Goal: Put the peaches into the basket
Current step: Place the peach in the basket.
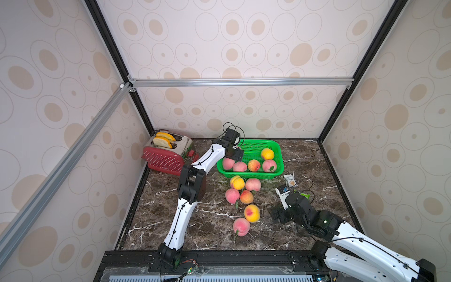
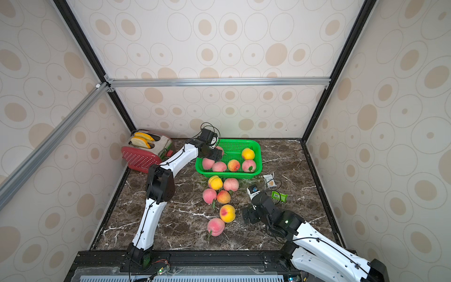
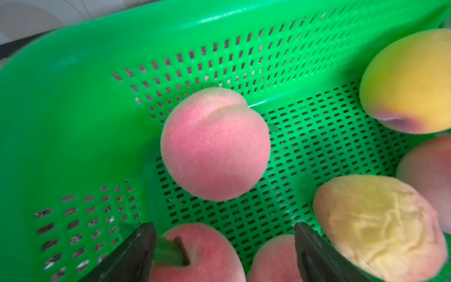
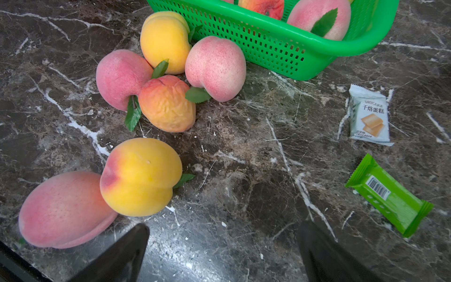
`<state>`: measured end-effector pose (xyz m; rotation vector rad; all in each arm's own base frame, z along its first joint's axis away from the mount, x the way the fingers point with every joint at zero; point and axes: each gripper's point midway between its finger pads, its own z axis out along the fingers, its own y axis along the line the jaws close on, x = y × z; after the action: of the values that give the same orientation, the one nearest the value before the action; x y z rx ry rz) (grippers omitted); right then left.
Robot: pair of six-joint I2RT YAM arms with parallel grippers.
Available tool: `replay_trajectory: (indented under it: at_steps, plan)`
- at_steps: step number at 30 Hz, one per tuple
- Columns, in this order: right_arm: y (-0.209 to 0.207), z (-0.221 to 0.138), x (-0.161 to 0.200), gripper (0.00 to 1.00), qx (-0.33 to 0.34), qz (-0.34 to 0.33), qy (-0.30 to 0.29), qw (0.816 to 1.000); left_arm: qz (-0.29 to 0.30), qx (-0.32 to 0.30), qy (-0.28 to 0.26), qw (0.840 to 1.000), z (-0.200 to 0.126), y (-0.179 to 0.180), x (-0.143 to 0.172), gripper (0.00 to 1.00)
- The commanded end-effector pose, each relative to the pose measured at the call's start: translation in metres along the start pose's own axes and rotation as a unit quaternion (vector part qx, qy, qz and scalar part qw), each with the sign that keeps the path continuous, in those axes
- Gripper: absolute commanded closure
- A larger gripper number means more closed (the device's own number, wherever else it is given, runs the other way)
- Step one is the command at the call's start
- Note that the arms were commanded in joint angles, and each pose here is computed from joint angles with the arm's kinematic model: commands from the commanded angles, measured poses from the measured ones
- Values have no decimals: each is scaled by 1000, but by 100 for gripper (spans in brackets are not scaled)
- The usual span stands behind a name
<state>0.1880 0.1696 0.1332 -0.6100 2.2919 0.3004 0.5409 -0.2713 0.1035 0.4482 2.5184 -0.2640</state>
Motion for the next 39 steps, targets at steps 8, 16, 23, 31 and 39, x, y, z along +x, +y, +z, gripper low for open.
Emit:
replay_trajectory:
  at_steps: [8,16,23,31,39]
  plan:
    - [27,3,-2,0,-74,15,2,997,-2,-4,-46,999,-85,-17,-8,2]
    - [54,9,-8,0,-116,23,1,993,-34,-15,-37,999,-142,-24,48,1]
    - [70,24,-5,0,-109,11,22,994,-47,-3,-42,998,-205,-26,115,1]
    - [72,39,-4,0,-93,8,33,995,-56,-1,-28,998,-244,-16,191,1]
    - [80,59,-11,0,-89,15,36,995,-64,-1,-16,998,-243,-7,232,1]
